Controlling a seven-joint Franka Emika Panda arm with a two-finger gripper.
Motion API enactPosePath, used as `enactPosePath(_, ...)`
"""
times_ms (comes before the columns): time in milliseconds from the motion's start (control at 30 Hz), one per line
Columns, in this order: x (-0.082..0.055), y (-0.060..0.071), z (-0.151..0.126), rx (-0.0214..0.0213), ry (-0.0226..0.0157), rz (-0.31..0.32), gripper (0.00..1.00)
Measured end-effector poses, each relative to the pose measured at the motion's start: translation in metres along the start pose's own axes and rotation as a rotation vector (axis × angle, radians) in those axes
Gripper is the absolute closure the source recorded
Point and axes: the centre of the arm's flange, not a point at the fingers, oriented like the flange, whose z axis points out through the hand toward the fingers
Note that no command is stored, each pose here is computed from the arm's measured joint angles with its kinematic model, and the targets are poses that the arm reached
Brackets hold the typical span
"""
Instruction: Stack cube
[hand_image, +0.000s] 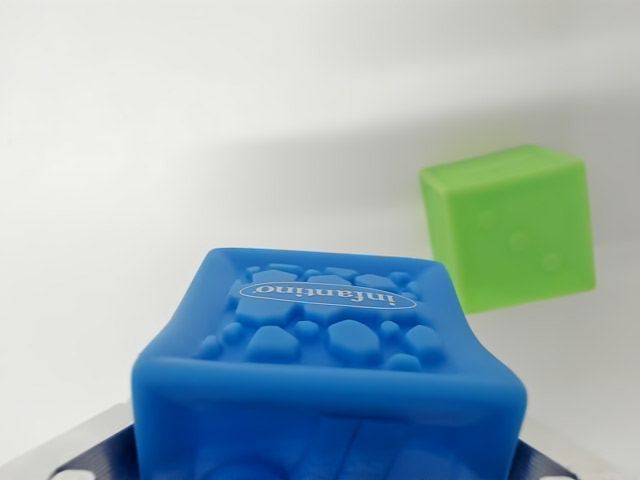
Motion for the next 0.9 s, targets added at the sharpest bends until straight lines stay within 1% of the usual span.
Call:
enactPosePath(100,0.005,0.004,-0.003,-0.0003,-0.0003,-0.017,1.0)
enactPosePath(233,0.011,0.008,-0.006,0.0004,0.0008,-0.04,1.0)
enactPosePath(600,0.027,0.019,-0.014,-0.0005,0.0,-0.097,1.0)
enactPosePath(767,0.034,0.024,-0.018,-0.0001,0.0008,-0.124,1.0)
enactPosePath(900,0.04,0.029,-0.022,-0.0004,0.0005,-0.146,1.0)
